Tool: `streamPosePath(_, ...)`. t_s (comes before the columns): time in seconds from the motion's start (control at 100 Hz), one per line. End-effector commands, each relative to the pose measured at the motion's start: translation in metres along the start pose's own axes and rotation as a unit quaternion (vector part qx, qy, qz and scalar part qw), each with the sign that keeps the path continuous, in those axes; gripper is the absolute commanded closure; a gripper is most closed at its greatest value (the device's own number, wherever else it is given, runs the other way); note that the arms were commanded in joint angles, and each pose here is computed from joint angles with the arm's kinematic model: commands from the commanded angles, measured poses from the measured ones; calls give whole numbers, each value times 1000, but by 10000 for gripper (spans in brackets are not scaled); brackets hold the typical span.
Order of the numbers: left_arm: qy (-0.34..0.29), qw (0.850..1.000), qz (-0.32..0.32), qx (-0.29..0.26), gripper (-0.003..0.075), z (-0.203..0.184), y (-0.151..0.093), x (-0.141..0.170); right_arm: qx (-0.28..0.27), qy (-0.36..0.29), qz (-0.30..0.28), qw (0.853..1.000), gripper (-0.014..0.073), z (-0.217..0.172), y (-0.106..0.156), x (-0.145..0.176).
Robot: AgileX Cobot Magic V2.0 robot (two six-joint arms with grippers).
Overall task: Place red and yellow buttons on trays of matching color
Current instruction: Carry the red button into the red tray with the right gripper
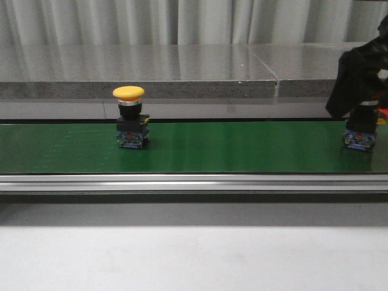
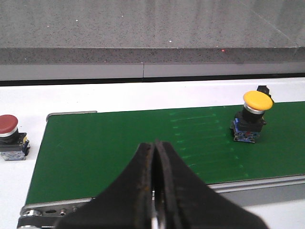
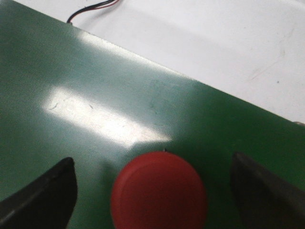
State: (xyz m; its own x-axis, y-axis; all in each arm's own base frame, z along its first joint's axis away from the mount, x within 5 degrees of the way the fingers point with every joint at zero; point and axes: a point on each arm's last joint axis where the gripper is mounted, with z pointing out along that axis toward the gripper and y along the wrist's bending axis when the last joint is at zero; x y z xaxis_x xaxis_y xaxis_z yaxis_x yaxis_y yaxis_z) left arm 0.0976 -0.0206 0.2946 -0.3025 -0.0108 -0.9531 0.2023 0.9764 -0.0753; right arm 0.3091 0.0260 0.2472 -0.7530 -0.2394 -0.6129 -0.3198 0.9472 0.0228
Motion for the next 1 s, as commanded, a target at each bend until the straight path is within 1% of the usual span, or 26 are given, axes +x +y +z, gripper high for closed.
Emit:
streamPosePath(0.0, -43, 999, -10, -4, 739, -3, 0, -14, 19, -43, -12, 999, -15, -8, -3, -15)
streamPosePath(0.04, -43, 999, -10, -4, 739, -3, 0, -14, 19, -40, -11, 999, 20, -6, -3, -15)
streamPosePath(0.11, -43, 999, -10, -4, 739, -3, 0, -14, 19, -39, -11, 999, 134, -5, -4, -15)
streamPosePath(0.16, -43, 999, -10, -4, 739, -3, 0, -14, 19, -41, -11, 999, 261, -6, -3, -15)
streamPosePath(0.18, -43, 999, -10, -4, 739, -3, 0, -14, 19, -40, -11, 999, 295, -6, -3, -15)
streamPosePath(0.19, -43, 999, -10, -4, 739, -3, 0, -14, 19, -40, -11, 999, 328, -6, -3, -15)
streamPosePath(0.23, -43, 999, -10, -4, 739, -3, 0, -14, 17, -40, -12, 999, 414, -7, -3, -17)
streamPosePath(0.26, -43, 999, -10, -4, 739, -3, 0, -14, 16, -39, -11, 999, 457, -9, -4, -19)
streamPosePath(0.3, -43, 999, -10, -4, 739, -3, 0, -14, 11, -36, -11, 999, 494, -13, -5, -22)
streamPosePath(0.39, -43, 999, -10, -4, 739, -3, 0, -14, 5, -29, -5, 1000, 496, -25, -14, -31)
streamPosePath(0.49, -43, 999, -10, -4, 739, -3, 0, -14, 18, -44, 8, 999, 496, -47, -34, -47)
streamPosePath(0.6, -43, 999, -10, -4, 739, -3, 0, -14, 52, -68, 34, 996, 496, -75, -66, -58)
streamPosePath(0.75, -43, 999, -10, -4, 739, -3, 0, -14, 115, -102, 75, 985, 496, -109, -118, -65)
streamPosePath(0.87, -43, 999, -10, -4, 739, -3, 0, -14, 143, -108, 107, 978, 496, -121, -154, -63)
streamPosePath(0.99, -43, 999, -10, -4, 739, -3, 0, -14, 162, -114, 136, 971, 496, -120, -185, -58)
